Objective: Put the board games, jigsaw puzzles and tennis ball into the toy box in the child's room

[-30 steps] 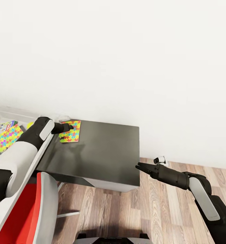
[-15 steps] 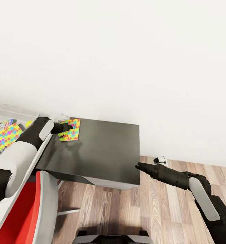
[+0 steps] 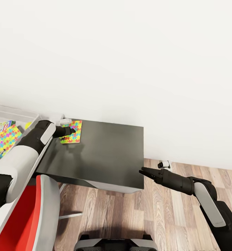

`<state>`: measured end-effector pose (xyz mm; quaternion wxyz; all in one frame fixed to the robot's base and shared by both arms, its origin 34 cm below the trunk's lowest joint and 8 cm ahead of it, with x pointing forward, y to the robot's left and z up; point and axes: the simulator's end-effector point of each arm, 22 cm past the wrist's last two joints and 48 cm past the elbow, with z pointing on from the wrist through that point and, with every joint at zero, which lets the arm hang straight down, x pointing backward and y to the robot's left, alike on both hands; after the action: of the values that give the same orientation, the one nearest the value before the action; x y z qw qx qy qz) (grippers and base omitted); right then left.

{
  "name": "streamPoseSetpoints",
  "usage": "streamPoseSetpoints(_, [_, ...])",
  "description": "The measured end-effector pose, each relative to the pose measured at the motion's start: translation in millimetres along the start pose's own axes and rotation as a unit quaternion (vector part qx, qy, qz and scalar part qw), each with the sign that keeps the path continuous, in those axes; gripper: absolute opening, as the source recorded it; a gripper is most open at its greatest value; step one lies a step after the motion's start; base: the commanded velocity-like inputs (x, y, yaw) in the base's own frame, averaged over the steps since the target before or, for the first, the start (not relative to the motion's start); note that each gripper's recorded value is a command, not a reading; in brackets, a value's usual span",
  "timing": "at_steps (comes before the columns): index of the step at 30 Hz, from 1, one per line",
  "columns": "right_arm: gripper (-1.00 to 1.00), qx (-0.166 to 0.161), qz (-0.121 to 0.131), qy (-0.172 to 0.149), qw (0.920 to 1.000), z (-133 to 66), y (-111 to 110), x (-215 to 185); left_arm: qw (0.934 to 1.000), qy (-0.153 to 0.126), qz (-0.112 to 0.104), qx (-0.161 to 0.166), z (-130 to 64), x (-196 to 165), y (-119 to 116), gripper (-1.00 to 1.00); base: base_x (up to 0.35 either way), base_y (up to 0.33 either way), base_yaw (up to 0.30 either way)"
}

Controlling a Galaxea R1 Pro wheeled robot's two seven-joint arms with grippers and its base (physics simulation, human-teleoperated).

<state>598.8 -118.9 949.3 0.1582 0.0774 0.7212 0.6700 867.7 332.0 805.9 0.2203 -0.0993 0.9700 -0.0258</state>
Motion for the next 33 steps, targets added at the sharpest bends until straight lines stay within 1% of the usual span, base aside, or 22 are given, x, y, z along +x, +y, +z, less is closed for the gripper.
streamPoseSetpoints(16, [1.0,0.003,0.01,0.001,0.9999,0.2,-9.9,2.4,1.0,0.005,0.001,-0.004,10.2,5.8,6.0,1.0,0.0,0.0,0.0])
streamPoseSetpoints(23, [1.0,0.005,0.014,0.001,0.9999,0.2,-14.3,3.5,1.0,-0.001,0.004,-0.002,11.5,1.7,3.3,1.0,0.0,0.0,0.0])
streamPoseSetpoints(33, [1.0,0.007,0.02,0.002,0.9998,0.3,-20.3,5.1,1.0,0.002,0.005,0.001,18.4,6.4,-0.3,1.0,0.0,0.0,0.0])
